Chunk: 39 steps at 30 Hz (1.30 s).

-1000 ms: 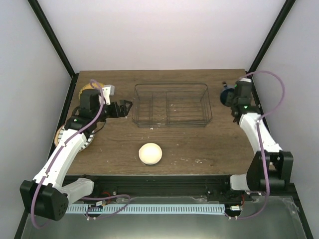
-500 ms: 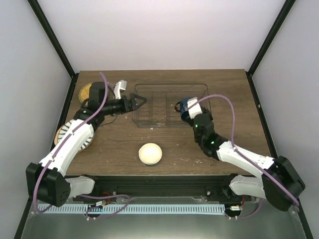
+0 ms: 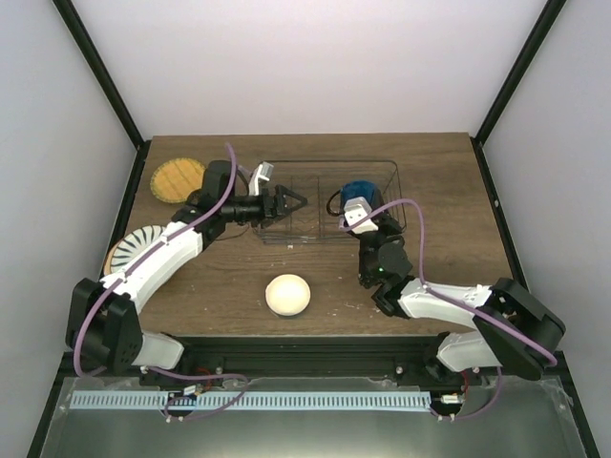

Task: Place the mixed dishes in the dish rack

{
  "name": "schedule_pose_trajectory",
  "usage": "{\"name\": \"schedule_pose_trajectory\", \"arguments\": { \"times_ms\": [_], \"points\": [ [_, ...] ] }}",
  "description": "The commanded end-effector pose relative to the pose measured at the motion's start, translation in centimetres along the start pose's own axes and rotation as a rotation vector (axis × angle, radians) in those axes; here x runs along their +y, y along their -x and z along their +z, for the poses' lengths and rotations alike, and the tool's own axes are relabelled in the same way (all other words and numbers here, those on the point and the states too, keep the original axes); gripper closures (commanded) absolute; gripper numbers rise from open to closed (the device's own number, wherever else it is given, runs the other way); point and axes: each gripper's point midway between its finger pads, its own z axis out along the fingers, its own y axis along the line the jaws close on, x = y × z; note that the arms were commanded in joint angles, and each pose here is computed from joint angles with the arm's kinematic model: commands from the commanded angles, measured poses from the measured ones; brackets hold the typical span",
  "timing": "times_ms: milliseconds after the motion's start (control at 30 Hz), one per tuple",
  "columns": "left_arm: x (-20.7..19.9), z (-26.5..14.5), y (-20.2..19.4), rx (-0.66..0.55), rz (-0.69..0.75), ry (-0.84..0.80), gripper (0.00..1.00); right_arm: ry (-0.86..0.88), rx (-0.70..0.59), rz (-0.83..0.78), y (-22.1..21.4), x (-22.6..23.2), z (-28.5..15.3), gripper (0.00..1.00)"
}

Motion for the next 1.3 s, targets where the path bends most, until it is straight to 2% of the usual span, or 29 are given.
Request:
{"name": "schedule_pose_trajectory", "arguments": {
  "times_ms": [0, 167, 367, 567, 800, 867, 900, 933, 1267],
  "points": [
    [-0.8, 1.5, -0.8, 0.038, -0.025, -0.073, 0.04, -0.098, -0.092, 0.13, 2.5, -3.2, -1.0, 0.99],
    [-1.6, 2.6, -1.4, 0.069, -0.033, -0.118, 0.09, -0.041, -0.107, 0.118, 2.8, -1.5, -1.2, 0.99],
    [-2.6, 3.1, -1.7, 0.077, -0.026, -0.144, 0.11, -0.041, -0.115, 0.06, 2.9, 0.1, -1.3, 0.99],
    [-2.6, 3.0, -1.9, 0.073, -0.025, -0.141, 0.18, -0.032, -0.126, 0.045, 3.4, 1.3, -1.4, 0.99],
    [-2.2, 3.6, -2.5, 0.088, -0.027, -0.134, 0.2, -0.017, -0.141, 0.069, 4.3, 1.9, -1.9, 0.99],
    [-2.2, 3.7, -2.7, 0.093, -0.025, -0.139, 0.25, -0.007, -0.142, 0.079, 4.5, 2.0, -2.1, 0.99],
    [-2.2, 3.7, -2.6, 0.091, -0.024, -0.144, 0.33, -0.002, -0.139, 0.081, 4.5, 2.1, -2.1, 0.99],
    [-2.2, 3.8, -2.7, 0.093, -0.024, -0.148, 0.36, 0.002, -0.136, 0.083, 4.5, 2.1, -2.2, 0.99],
    [-2.1, 4.2, -3.3, 0.122, -0.026, -0.165, 0.47, 0.032, -0.124, 0.117, 4.3, 2.1, -2.6, 0.99]
  ]
}}
